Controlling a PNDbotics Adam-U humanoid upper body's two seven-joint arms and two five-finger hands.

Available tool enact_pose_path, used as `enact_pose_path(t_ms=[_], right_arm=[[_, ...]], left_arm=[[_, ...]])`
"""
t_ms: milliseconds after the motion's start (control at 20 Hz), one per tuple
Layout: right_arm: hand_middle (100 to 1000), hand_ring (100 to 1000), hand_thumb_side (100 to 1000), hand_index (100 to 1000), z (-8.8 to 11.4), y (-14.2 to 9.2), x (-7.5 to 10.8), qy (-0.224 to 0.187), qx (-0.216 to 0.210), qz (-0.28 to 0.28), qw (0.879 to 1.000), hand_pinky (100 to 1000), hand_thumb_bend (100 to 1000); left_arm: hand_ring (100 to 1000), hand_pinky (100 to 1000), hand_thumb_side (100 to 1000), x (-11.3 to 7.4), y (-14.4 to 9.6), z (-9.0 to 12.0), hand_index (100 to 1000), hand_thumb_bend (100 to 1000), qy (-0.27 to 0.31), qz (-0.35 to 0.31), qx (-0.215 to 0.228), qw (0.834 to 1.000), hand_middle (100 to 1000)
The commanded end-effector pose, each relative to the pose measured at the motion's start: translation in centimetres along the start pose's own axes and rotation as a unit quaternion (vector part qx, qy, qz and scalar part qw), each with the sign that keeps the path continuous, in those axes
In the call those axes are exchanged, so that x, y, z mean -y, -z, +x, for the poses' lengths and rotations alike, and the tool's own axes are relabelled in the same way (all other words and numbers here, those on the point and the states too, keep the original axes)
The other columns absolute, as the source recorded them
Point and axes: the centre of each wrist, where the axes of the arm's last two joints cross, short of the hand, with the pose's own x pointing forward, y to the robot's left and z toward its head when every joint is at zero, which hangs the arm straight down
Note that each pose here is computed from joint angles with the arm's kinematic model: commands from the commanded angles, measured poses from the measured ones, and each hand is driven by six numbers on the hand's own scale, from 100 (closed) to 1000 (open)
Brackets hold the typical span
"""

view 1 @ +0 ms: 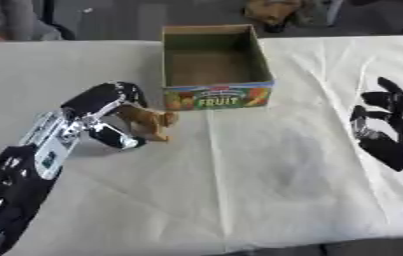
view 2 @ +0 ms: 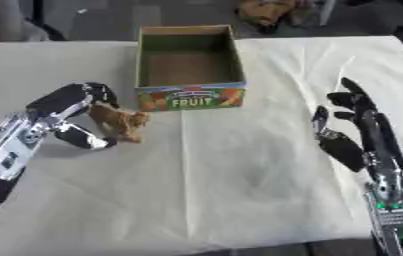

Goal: Pick up objects on the table and place them in the box.

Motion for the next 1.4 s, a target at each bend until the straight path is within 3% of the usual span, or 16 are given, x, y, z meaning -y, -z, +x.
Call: enact_pose_path(t_ms=[50, 900, 1400], right_arm=[[759, 849, 354, 998, 0.59, 0.44, 0.65, -0.006, 0.014, -0.002, 1.0, 779, 100], [759, 849, 342, 997, 0.53, 0.43, 0.61, -0.005, 0.012, -0.002, 1.0, 778, 100], [758, 849, 341, 997, 0.48, 0.39, 0.62, -0.007, 0.01, -0.003, 1.0, 777, 100]], left_arm=[[671, 615, 211, -1.06, 0.26, -0.1, 725, 579, 0.017, 0.004, 0.006, 1.0, 696], [480, 411, 156, -0.3, 0.45, 0.08, 669, 447, 0.01, 0.06, 0.016, 0.998, 515], [399, 322, 126, -0.17, 0.28, -0.04, 545, 334, 0.006, 0.081, 0.016, 0.997, 429]])
